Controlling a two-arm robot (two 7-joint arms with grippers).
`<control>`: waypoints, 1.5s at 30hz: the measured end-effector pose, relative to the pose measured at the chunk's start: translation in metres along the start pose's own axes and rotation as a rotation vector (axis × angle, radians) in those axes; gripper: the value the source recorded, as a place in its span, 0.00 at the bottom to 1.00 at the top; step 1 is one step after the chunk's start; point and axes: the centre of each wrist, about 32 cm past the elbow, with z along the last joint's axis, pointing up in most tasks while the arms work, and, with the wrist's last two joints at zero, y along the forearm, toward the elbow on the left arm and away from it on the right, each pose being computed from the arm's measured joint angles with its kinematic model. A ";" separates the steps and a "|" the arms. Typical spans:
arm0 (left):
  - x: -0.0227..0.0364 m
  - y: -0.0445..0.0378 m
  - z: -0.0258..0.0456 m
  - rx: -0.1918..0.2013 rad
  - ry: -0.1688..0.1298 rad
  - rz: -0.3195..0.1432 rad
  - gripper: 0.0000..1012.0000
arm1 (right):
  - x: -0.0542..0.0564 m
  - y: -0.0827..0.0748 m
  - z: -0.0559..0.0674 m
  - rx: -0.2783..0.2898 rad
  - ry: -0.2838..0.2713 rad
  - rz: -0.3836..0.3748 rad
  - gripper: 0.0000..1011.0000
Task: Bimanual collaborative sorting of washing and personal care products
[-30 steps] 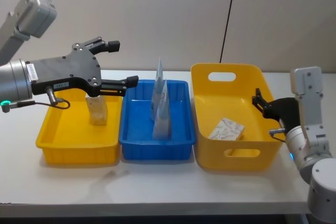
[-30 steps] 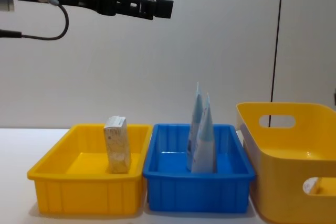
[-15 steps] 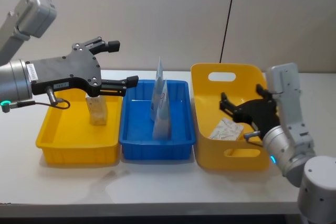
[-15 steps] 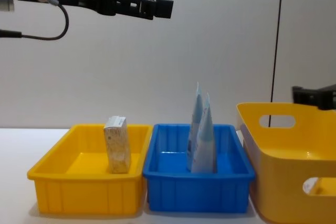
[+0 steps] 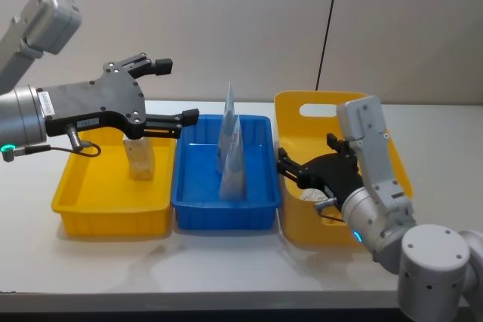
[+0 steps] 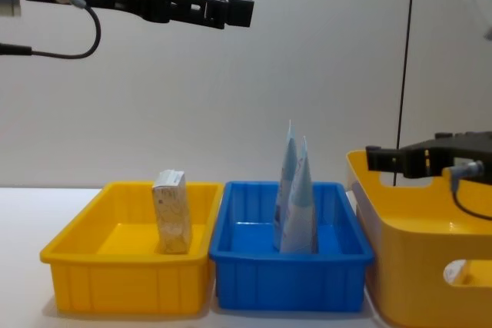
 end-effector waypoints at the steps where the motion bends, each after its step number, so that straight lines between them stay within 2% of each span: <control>1: 0.0000 0.0000 0.0000 0.000 0.000 0.000 0.99 | -0.001 0.001 0.000 -0.003 -0.001 0.001 0.99; 7: 0.0000 0.0000 0.0000 0.000 0.000 0.000 0.99 | -0.012 0.009 0.001 -0.030 -0.013 0.010 0.99; 14: 0.0000 0.0000 0.0000 0.000 0.000 0.000 0.99 | -0.019 0.016 0.003 -0.048 -0.029 0.028 0.99; 26: 0.0000 0.0000 0.0000 0.000 0.000 0.000 0.99 | -0.018 0.026 0.008 -0.074 -0.053 0.074 0.99; 45: 0.0000 0.0000 0.0000 0.000 0.000 0.000 0.99 | -0.025 0.045 0.012 -0.120 -0.032 0.107 0.99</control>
